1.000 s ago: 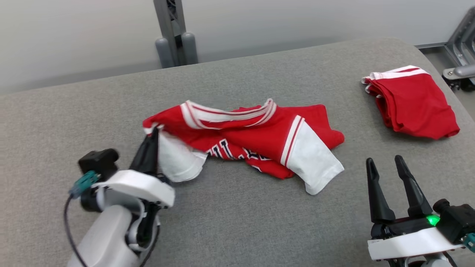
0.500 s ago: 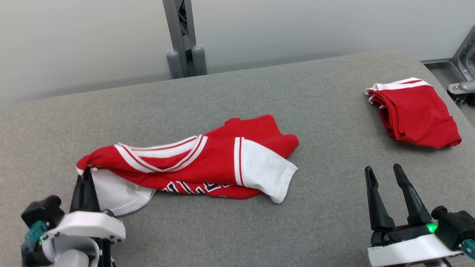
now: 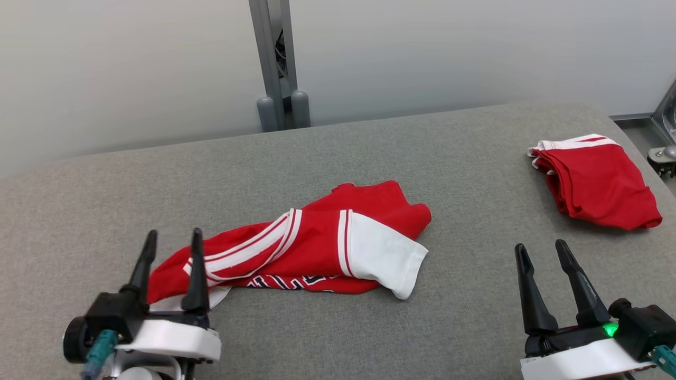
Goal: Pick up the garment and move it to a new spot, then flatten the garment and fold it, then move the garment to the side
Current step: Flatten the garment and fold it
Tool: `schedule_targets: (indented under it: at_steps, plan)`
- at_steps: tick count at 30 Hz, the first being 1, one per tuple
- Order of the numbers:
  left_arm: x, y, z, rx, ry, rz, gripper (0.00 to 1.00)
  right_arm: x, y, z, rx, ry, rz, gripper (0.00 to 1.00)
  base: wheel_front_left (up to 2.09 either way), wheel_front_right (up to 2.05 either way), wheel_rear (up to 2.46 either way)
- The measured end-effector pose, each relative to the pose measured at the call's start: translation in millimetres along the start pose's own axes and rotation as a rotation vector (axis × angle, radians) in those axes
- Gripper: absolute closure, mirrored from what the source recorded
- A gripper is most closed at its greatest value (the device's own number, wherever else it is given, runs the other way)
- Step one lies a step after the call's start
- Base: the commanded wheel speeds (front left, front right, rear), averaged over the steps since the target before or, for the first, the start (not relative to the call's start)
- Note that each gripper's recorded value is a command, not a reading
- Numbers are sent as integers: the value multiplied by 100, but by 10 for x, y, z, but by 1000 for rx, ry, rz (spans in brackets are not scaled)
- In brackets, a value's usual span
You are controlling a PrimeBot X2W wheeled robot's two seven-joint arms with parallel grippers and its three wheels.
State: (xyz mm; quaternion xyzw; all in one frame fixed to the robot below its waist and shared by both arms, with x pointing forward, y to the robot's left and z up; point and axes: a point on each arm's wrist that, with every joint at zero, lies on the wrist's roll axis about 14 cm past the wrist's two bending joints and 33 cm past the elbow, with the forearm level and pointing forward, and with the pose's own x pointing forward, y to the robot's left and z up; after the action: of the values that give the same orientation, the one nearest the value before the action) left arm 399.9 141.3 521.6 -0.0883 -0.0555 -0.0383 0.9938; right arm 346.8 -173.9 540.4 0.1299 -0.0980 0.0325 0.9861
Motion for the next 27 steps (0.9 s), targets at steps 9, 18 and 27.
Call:
schedule_targets:
  at_steps: [9, 18, 27]
  plan:
    - [-241, -412, 120, 90, -43, -145, 0, -12, 80, 58, 4, -19, 24, 0, 0, 0, 0]
    - [-462, -531, -79, 137, 16, -188, 0, -80, 59, -24, 7, 9, 16, 0, 0, 0, 0]
    - [-421, -508, -325, 155, 93, -198, 0, -95, 50, -65, 9, 22, 11, 0, 0, 0, 0]
